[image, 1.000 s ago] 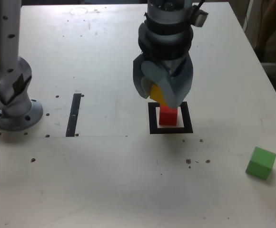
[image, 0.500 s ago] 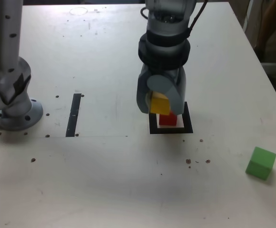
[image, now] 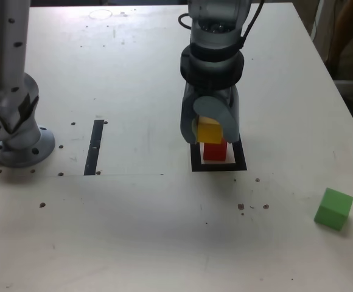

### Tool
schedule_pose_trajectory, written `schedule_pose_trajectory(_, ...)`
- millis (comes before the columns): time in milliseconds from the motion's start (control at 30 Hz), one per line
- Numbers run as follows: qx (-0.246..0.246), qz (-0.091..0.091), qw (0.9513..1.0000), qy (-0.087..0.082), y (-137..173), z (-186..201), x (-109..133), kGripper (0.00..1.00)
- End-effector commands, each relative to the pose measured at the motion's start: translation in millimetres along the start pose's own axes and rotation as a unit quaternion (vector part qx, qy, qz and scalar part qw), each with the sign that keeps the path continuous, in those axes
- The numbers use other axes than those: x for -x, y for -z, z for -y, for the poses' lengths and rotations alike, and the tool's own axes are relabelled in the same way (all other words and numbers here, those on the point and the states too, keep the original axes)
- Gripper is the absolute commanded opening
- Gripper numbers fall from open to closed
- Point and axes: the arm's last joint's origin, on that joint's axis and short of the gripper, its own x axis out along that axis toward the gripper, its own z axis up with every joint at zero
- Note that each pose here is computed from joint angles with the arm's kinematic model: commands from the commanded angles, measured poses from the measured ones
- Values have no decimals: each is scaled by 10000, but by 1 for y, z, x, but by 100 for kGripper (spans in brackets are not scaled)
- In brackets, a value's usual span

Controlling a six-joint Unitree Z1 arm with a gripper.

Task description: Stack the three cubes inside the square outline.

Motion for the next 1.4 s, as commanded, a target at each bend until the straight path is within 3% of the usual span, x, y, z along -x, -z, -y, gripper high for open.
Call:
schedule_pose_trajectory(0, 30, 19, 10000, -17, 2, -2, 2, 28)
schedule_pose_trajectory(233, 47, 49, 10000, -57, 1, -4, 2, 29)
schedule_pose_trajectory(700, 35, -37, 9999, -101, 0, -4, -1, 45)
schedule_pose_trajectory(1100, -17, -44, 9999, -144, -7, -2, -10, 52)
schedule_pose_trajectory(1233, -30, -40, 9998, -179, -7, -3, -10, 62)
schedule_pose_trajectory(1367, -37, -81, 9997, -214, -4, -4, -8, 80)
